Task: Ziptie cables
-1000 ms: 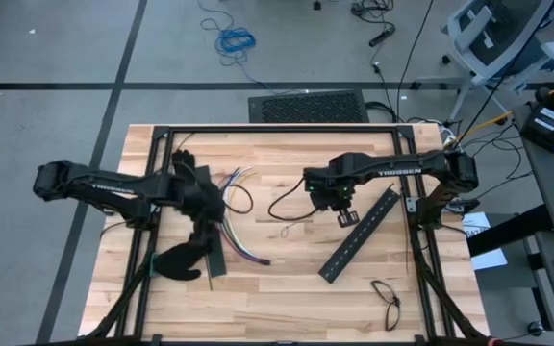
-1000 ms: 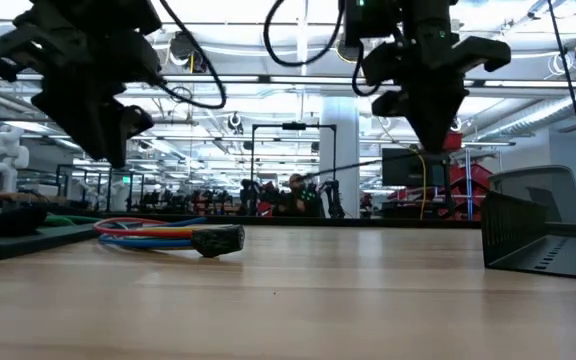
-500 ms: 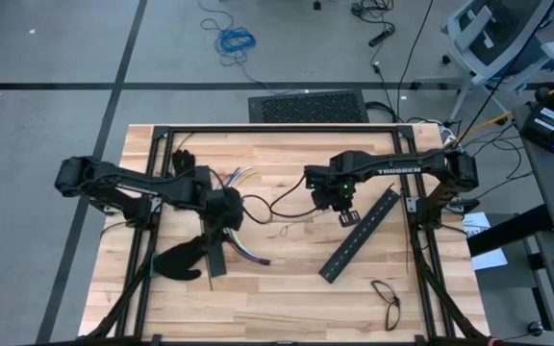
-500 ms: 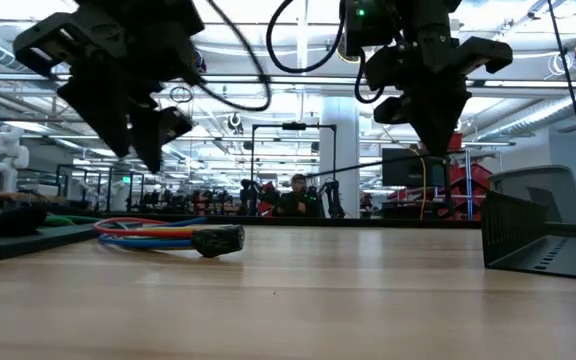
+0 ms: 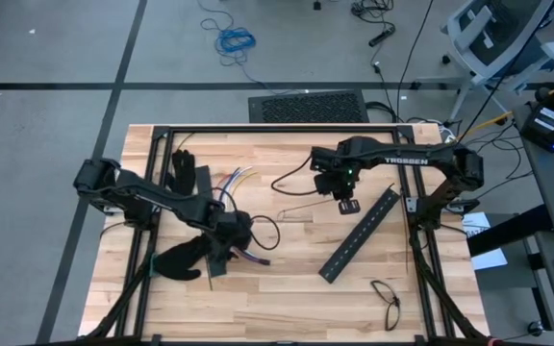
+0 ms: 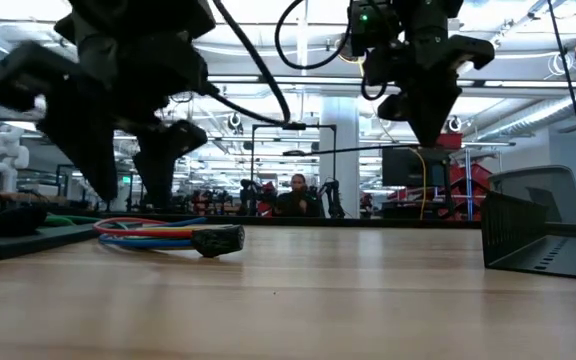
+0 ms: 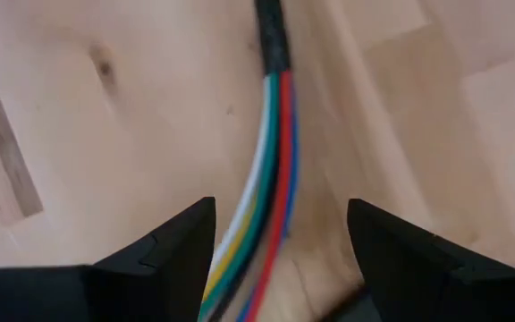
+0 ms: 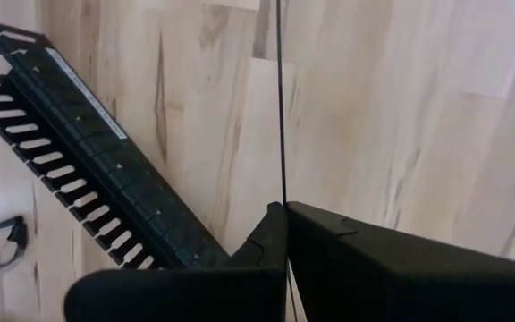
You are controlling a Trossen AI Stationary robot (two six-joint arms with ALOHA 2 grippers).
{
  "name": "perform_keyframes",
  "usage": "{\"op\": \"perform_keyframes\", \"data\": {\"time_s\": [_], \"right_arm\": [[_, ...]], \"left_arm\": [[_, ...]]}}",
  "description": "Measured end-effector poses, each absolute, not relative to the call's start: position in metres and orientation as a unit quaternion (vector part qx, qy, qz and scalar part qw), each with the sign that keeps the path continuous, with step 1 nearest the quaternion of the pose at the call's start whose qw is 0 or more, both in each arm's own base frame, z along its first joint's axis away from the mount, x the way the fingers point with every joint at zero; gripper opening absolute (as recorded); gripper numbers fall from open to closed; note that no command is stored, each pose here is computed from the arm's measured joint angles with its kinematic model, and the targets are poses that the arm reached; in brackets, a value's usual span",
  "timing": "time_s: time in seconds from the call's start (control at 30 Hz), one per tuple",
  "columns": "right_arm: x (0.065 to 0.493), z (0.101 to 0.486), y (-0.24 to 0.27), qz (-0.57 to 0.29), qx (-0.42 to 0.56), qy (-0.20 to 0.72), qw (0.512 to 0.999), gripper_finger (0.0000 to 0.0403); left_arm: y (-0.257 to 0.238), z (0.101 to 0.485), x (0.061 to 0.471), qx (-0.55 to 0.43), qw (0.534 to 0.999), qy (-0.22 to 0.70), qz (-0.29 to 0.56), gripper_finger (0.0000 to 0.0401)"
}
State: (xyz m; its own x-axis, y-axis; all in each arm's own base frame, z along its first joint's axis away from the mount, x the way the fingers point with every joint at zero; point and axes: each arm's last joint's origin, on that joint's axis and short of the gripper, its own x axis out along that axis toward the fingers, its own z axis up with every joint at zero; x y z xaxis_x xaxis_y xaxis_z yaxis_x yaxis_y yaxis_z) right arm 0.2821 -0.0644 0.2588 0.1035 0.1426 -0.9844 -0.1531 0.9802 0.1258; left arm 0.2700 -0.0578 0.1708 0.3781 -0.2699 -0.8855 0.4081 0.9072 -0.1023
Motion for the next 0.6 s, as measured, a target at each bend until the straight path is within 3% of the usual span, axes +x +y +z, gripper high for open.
{"op": "perform_keyframes", "data": {"time_s": [0.6], "right_arm": [[0.278, 0.262, -0.072, 0.093, 0.018, 0.656, 0.748, 0.0000]], "left_arm": [[-0.067, 0.109, 0.291, 0.085, 0.798, 0.576, -0.154, 0.0238]]}}
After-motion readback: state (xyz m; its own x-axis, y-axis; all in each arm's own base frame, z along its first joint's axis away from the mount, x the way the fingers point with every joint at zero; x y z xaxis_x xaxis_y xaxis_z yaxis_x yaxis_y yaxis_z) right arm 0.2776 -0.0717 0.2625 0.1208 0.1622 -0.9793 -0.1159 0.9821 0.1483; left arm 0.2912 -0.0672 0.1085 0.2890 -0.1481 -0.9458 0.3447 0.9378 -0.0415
